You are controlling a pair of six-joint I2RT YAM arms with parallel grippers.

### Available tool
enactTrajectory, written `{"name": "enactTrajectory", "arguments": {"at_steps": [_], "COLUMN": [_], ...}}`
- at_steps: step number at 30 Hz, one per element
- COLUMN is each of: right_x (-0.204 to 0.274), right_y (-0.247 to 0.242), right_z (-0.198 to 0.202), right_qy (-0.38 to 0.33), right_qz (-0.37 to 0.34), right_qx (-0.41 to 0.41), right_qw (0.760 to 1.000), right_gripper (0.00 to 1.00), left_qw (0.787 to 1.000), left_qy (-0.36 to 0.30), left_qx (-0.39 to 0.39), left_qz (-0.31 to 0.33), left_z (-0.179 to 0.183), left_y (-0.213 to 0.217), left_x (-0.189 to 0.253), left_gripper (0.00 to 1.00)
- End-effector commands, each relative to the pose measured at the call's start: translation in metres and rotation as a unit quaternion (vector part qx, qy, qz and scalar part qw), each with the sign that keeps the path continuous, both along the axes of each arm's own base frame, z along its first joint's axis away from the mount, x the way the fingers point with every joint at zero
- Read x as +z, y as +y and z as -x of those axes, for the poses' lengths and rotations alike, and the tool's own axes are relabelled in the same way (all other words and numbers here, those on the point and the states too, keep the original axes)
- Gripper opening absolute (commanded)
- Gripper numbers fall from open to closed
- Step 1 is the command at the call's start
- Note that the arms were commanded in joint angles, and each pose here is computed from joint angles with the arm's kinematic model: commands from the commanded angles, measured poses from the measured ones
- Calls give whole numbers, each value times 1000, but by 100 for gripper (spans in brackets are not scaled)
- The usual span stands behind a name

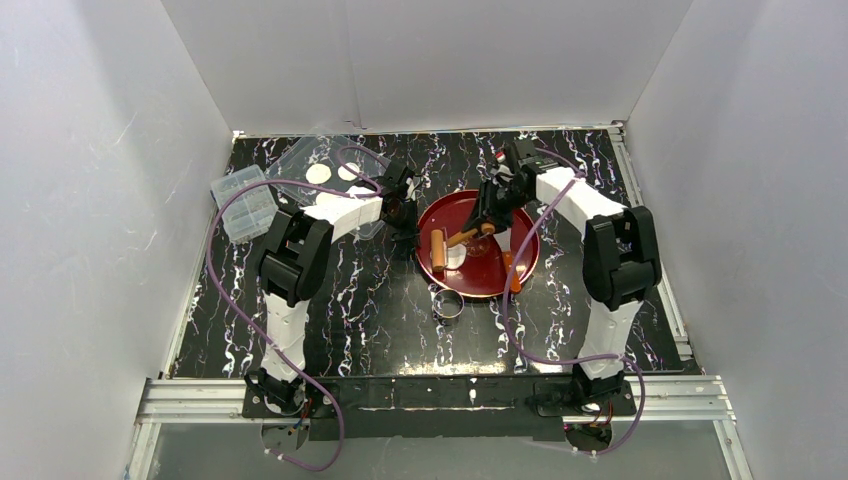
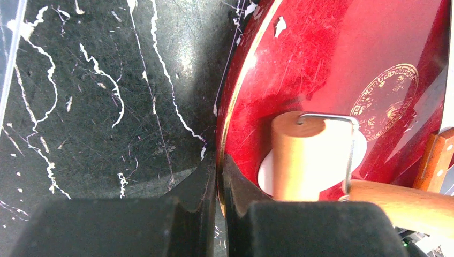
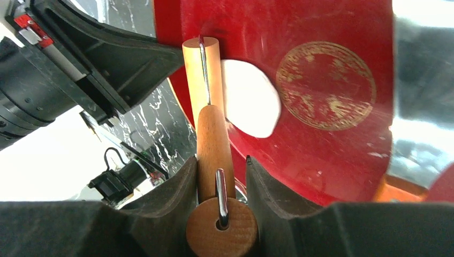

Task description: Roll out the dumpling wrappers from the dough

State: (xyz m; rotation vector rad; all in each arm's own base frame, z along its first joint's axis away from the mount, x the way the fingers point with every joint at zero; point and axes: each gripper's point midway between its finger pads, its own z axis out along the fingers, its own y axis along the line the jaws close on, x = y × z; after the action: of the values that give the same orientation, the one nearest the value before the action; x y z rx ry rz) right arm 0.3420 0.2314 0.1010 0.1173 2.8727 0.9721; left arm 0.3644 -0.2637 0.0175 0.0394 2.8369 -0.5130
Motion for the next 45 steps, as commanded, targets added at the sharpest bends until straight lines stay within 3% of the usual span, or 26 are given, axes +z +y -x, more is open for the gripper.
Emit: {"name": "enactTrajectory", "arguments": {"at_steps": [1,9,16,22,31,45], "right_x": [-62,-61,-75,-79,-68,-48], "right_y": [-30,-103,-141,-125,-38,-133], "right_z": [11,33,59,53,19,39], "right_qy": [38,28,56,65,50,32], "right_qz": [145,250,257,232,164,223], "right_qx": [-7,7,-21,-33,10,-36], "right_qw": [989,968,965,970,985,974], "right_gripper": [1,1,1,1,1,1], "left_qw": [997,997,997,997,997,997], "left_qy": [35,38,37,39,36,37], "left_qx": [-22,-21,-21,-21,-25,-25], "left_qz": [-60,-57,-58,-60,-65,-61], "left_z": [29,30,29,30,30,29], "left_y": [28,27,27,27,29,27], "left_x": [-11,-12,-12,-15,-12,-12], "left_gripper": [0,0,0,0,0,0]}}
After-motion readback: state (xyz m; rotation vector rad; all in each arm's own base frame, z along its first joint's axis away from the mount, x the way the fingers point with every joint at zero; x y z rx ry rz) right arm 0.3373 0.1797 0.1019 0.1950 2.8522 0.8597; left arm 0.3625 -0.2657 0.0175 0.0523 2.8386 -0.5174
